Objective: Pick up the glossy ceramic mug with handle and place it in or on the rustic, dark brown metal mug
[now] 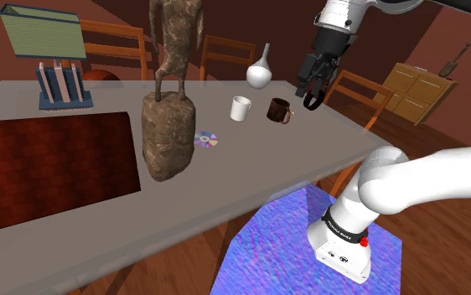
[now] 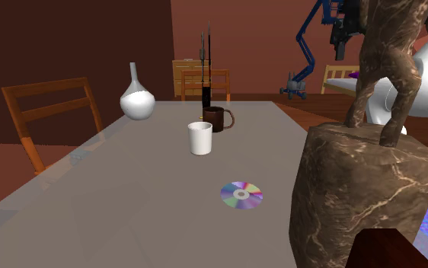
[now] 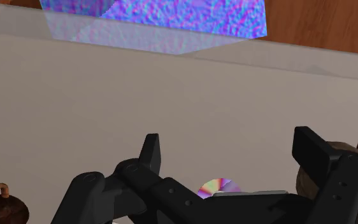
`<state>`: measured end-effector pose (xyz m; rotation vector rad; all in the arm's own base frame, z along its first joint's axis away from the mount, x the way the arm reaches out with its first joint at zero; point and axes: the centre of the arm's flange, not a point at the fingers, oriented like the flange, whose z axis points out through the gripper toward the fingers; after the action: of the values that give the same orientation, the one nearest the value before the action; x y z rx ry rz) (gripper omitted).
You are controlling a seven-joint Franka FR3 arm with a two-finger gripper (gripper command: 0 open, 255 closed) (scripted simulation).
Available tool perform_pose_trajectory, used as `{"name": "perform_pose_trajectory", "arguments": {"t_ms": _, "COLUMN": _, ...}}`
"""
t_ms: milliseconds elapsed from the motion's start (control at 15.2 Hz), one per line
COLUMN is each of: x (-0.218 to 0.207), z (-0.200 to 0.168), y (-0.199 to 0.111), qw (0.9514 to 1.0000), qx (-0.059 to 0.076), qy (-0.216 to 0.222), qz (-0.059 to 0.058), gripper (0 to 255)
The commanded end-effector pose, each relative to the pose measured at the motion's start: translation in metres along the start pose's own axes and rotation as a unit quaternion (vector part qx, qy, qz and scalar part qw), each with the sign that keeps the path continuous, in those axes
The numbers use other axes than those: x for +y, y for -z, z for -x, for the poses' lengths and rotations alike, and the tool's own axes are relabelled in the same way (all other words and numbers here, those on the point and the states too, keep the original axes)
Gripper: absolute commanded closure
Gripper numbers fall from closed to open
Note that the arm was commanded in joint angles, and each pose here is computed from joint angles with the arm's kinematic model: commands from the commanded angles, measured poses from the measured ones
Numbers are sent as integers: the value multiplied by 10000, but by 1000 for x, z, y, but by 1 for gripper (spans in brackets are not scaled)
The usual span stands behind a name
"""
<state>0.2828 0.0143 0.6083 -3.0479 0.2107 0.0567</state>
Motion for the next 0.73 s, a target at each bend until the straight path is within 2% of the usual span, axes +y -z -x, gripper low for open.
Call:
{"name": "perform_pose_trajectory", "arguments": {"t_ms": 0, "x": 0, "z": 0, "y": 0, "qw": 10000, "qx": 0, "qy": 0, "qz": 0, "gripper": 0}}
{"name": "perform_pose_trajectory", "arguments": {"t_ms": 660, "x": 41, "z": -108, "y": -57, "qw": 9998, "qx": 45, "qy": -55, "qz": 176, "gripper": 0}}
